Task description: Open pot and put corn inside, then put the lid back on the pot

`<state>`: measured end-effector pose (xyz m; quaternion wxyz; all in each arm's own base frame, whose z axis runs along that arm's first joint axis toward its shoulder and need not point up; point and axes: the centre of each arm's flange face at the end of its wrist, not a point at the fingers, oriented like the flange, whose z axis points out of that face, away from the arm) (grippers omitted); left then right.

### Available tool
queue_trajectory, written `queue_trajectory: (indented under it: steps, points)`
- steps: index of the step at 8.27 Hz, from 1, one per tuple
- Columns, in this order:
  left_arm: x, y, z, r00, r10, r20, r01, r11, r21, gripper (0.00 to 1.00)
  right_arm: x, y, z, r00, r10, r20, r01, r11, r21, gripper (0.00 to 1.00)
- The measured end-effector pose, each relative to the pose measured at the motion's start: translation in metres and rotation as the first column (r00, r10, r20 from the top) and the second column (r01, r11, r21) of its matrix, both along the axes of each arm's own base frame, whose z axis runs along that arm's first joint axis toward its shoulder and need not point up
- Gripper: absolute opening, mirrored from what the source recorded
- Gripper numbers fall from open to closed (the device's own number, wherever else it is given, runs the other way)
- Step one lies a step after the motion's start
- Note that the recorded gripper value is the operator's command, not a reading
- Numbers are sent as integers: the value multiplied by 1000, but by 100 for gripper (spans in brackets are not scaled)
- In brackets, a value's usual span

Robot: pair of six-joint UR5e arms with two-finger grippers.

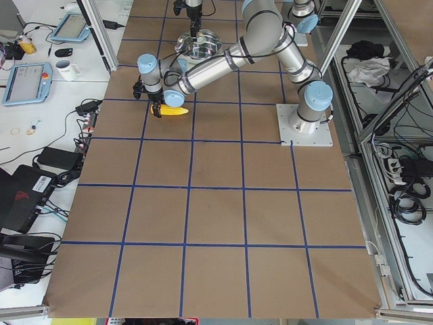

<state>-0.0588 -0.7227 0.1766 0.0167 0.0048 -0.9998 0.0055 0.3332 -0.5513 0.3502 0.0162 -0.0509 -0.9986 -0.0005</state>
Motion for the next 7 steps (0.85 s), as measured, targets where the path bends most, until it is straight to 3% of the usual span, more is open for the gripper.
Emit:
queue_trajectory:
  steps: [1, 3, 7]
  points:
    - [-2, 1, 1, 1000, 6, 4, -6, 1000, 2, 13, 0, 0, -1, 1000, 0, 2, 0, 1000, 6, 45]
    - [-5, 2, 8, 1000, 15, 11, -15, 1000, 2, 0, 2, 1, -2, 1000, 0, 15, 0, 1000, 13, 24]
    - [-6, 10, 24, 998, 32, 58, -35, 998, 59, 0, -4, -2, 19, 999, 27, 21, -27, 1000, -15, 21]
